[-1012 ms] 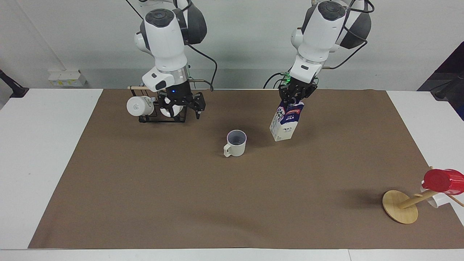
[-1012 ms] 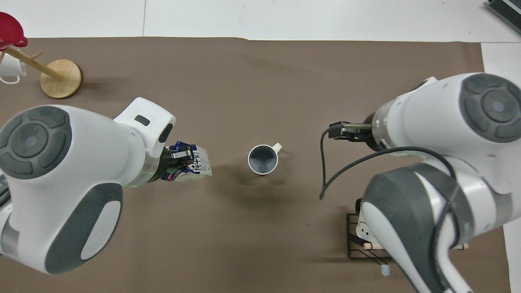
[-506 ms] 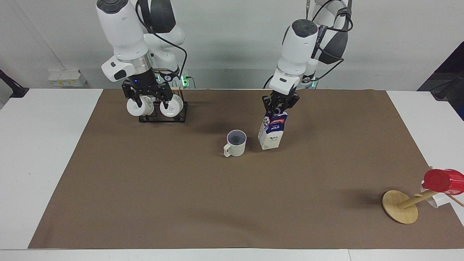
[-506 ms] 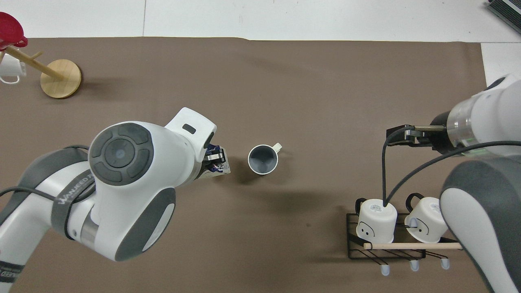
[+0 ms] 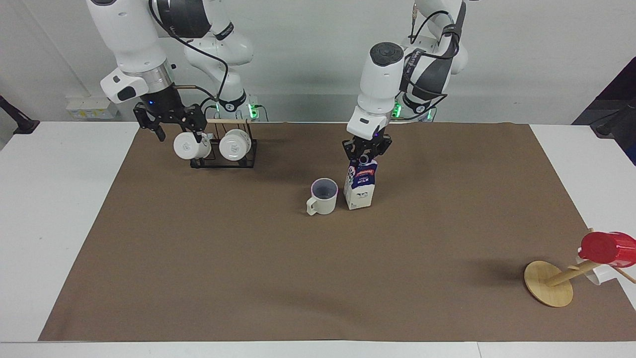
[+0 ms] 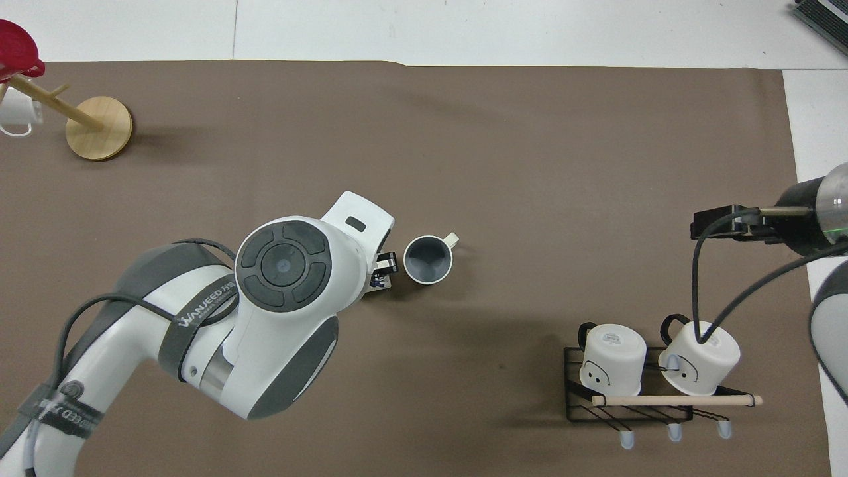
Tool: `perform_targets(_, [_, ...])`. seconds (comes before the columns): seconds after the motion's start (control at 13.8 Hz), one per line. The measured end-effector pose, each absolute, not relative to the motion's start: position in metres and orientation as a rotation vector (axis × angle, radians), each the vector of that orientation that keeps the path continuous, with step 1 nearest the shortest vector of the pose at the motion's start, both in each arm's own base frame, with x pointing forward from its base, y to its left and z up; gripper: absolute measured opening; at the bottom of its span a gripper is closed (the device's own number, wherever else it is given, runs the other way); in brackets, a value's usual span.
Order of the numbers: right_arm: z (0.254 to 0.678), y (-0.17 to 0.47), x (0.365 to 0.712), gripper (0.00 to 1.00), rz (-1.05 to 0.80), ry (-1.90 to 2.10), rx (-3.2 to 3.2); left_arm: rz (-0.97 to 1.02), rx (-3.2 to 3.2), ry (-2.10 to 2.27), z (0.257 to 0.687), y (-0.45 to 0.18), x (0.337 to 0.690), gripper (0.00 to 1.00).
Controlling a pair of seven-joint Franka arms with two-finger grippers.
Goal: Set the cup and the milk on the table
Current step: 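Lower the carton beside the mug and open the left gripper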
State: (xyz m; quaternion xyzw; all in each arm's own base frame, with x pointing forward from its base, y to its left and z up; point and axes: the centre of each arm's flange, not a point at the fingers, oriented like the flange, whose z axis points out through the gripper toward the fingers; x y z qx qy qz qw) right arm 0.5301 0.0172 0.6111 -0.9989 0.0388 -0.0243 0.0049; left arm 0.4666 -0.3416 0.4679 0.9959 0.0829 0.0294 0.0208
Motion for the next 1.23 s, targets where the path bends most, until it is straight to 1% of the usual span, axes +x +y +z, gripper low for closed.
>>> perform_targets(0.14, [0.639,0.011,0.523,1.00,-0.084,0.123,-3.129,0.095,3.085,0.259,0.461,-0.340,0.466,0.41])
perform_targets(0.36, [0.672,-0.007,0.513,1.00,-0.066,0.078,-3.132,0.100,3.083,0.260,0.459,-0.340,0.467,0.45])
perform_targets(0.58, [0.686,-0.016,0.505,1.00,-0.046,0.077,-3.132,0.100,3.083,0.260,0.459,-0.340,0.467,0.74])
perform_targets(0.72, [0.685,-0.012,0.506,1.00,-0.038,0.066,-3.133,0.109,3.078,0.261,0.464,-0.339,0.467,0.99])
perform_targets(0.87, [0.682,-0.013,0.506,1.00,-0.031,0.051,-3.133,0.100,3.089,0.266,0.485,-0.333,0.467,1.00])
perform_targets(1.01, [0.680,-0.018,0.506,1.00,-0.024,0.011,-3.134,0.078,3.118,0.219,0.524,-0.316,0.466,1.00])
perform_targets(1.23, [0.682,-0.031,0.505,1.00,-0.025,-0.048,-3.153,0.074,3.141,0.117,0.585,-0.259,0.470,1.00])
